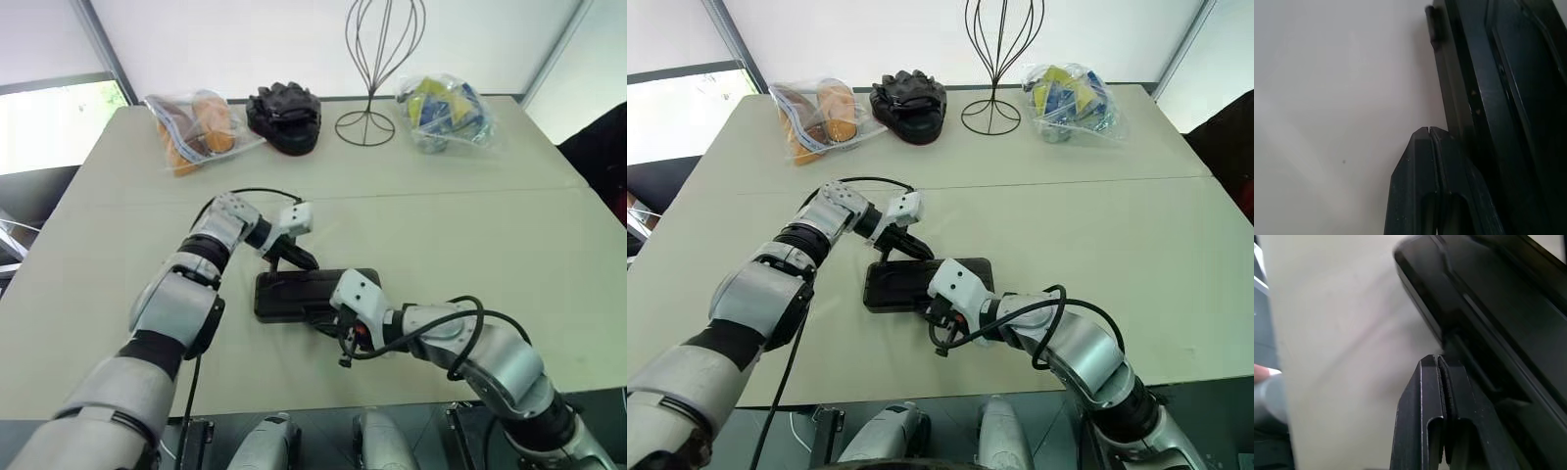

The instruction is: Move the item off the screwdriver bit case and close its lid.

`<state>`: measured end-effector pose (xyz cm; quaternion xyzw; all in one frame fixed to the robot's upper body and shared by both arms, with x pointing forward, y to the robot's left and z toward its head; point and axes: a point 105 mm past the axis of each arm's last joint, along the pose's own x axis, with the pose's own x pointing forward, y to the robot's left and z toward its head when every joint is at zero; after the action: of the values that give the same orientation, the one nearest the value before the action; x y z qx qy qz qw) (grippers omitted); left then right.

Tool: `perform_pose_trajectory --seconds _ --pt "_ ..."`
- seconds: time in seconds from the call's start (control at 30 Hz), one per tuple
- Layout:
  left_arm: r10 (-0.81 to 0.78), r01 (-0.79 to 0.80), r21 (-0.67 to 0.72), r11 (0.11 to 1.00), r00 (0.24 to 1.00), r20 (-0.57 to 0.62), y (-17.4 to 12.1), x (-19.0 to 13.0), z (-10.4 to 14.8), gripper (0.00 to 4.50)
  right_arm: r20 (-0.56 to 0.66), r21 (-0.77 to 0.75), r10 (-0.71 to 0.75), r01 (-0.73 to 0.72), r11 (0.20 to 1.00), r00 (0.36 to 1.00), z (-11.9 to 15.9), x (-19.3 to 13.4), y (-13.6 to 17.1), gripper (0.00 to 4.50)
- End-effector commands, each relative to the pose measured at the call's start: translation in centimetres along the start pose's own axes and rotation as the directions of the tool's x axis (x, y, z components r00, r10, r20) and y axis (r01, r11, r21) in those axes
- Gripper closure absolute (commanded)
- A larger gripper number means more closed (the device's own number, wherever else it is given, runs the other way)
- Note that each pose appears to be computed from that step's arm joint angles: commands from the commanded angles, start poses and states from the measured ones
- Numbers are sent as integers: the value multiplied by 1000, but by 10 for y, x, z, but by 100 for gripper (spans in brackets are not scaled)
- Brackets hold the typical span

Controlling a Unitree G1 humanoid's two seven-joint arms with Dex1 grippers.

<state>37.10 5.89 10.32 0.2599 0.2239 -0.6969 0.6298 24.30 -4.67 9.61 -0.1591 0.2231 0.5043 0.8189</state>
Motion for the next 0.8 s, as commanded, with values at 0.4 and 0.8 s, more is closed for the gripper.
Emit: perform_pose_trajectory --seconds 0.4,0.8 --pt "-141 147 67 987 987 -79 -26 27 -24 450 60 -92 -112 117 989 992 11 11 -21 444" --pt "-231 233 12 973 970 -78 -42 33 -36 450 88 -243 -272 285 927 958 17 10 -57 444"
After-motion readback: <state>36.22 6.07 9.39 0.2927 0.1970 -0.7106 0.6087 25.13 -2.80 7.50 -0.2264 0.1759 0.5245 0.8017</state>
